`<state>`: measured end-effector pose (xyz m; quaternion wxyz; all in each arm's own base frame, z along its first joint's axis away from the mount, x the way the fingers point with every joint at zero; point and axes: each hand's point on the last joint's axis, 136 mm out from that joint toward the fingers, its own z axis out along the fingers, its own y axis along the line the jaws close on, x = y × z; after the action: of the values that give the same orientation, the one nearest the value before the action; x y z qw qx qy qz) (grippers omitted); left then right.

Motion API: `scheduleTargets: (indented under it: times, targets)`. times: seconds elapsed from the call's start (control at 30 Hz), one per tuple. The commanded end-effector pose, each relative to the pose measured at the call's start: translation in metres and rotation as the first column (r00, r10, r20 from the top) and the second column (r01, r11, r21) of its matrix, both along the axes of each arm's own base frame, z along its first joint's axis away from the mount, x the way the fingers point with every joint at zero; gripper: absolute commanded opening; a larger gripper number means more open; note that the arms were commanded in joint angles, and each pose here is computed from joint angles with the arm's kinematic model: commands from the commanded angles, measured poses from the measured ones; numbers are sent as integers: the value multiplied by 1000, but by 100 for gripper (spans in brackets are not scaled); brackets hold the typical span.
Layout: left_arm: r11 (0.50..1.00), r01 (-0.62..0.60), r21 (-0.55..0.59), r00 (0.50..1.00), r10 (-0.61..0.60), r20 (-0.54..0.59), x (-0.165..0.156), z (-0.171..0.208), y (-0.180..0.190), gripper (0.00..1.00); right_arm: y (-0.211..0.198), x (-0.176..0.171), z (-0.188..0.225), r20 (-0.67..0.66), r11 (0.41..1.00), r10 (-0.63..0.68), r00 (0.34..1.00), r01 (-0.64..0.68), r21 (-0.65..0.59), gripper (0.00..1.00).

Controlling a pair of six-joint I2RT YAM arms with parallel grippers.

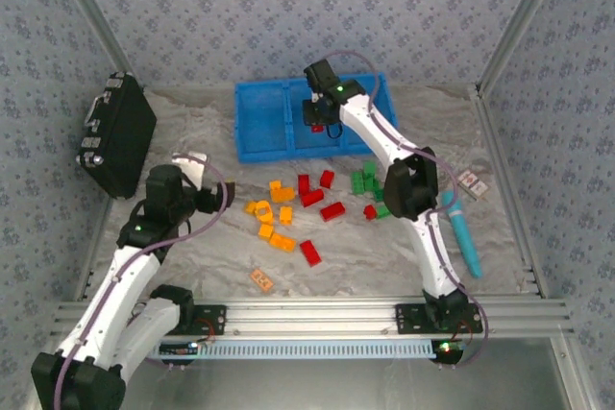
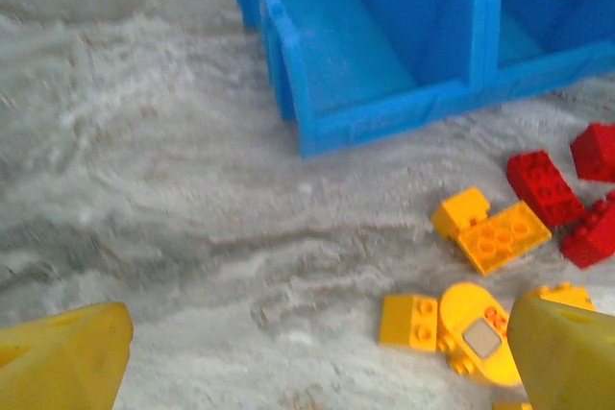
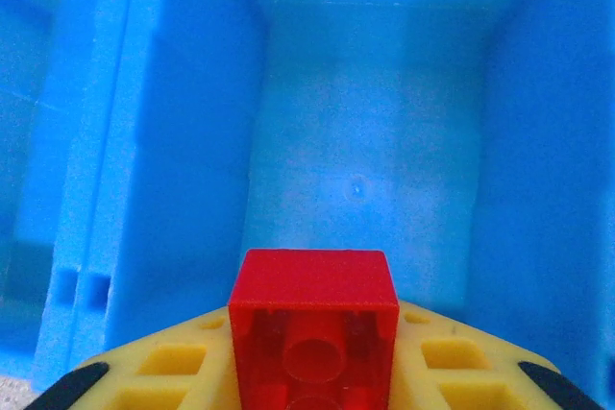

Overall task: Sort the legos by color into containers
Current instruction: Place the lego in the container.

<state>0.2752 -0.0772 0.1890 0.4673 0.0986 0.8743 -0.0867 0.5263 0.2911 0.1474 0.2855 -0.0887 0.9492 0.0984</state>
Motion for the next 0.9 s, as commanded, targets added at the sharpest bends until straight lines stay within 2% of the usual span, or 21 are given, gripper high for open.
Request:
scheduleTargets:
  times: [0.0, 0.07, 0.13, 0.27, 0.47, 0.57, 0.87]
  targets:
    - [997, -2, -73, 999, -1, -47, -17, 0, -7, 100, -9, 9, 0, -8, 1000, 12, 1000, -12, 11, 36]
    - [995, -17, -99, 997, 9, -80, -27, -4, -8, 100, -12, 14, -4, -12, 1000, 8, 1000, -8, 28, 39]
    - [992, -37, -122, 993, 23, -113, -36, -10, -10, 100, -13, 15, -8, -19, 999, 18, 1000, -17, 35, 46]
    - [989, -28, -146, 988, 6, -152, -47, -17, -24, 100, -16, 16, -13, -31, 999, 33, 999, -32, 40, 52]
    - [997, 31, -78, 972, -48, -229, -63, -48, -53, 99, -14, 16, 2, -3, 996, 52, 999, -52, 78, 54]
    - [996, 62, -59, 964, -75, -254, -67, -57, -65, 94, -11, 11, 16, 18, 992, 74, 997, -75, 98, 55]
    - [996, 39, -83, 946, -63, -318, -69, -79, -82, 80, -16, -17, 58, 65, 984, 108, 992, -116, 133, 57]
